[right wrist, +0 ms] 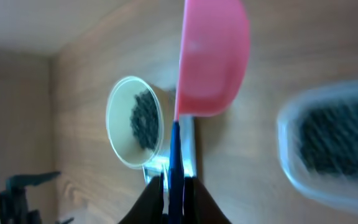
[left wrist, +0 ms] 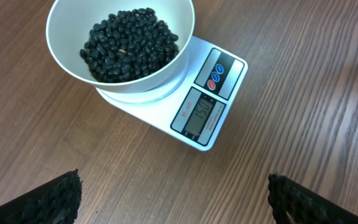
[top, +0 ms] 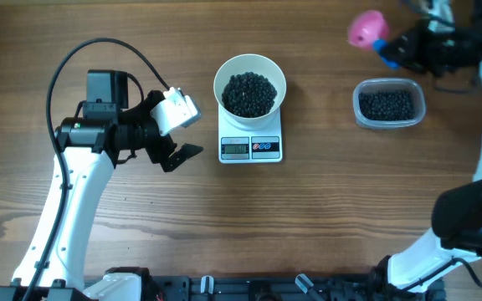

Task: Scoop item into bowl and weigh 150g on scale
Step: 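Lift the scoop away from the bowl and move it right, then lower the scoop into the clear bean tub and open the right gripper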

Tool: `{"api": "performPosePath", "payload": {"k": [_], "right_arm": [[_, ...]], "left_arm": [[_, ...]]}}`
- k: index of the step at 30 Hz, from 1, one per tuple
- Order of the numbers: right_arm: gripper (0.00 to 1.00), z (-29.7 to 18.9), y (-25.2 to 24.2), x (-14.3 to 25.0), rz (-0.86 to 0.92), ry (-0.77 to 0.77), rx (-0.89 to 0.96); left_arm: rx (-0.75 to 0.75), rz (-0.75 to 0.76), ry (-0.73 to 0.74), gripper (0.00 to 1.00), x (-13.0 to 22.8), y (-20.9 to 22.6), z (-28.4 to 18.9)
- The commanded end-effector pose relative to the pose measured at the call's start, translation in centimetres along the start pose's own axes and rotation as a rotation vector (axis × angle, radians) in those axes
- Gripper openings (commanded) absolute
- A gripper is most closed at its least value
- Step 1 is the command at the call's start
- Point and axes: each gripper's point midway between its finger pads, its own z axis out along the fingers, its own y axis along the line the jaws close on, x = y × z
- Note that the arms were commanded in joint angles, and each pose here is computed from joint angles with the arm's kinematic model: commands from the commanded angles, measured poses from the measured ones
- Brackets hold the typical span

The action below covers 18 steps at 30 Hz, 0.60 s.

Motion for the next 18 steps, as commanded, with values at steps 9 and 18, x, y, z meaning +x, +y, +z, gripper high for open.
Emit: {"api": "performPosePath", "payload": {"k": [9,18], "right_arm": [[0.04,-4.4,-8.2,3.8,0.192,0.074,0.335],[0.04,3.1,-9.3,4.9,0.107,0.18,0.702]], "left_arm": [[0.005,0.012,0.001,1.0,0.2,0.0,0.1],[0.005,0.012,0.001,1.0,0.2,0.0,0.1]]}}
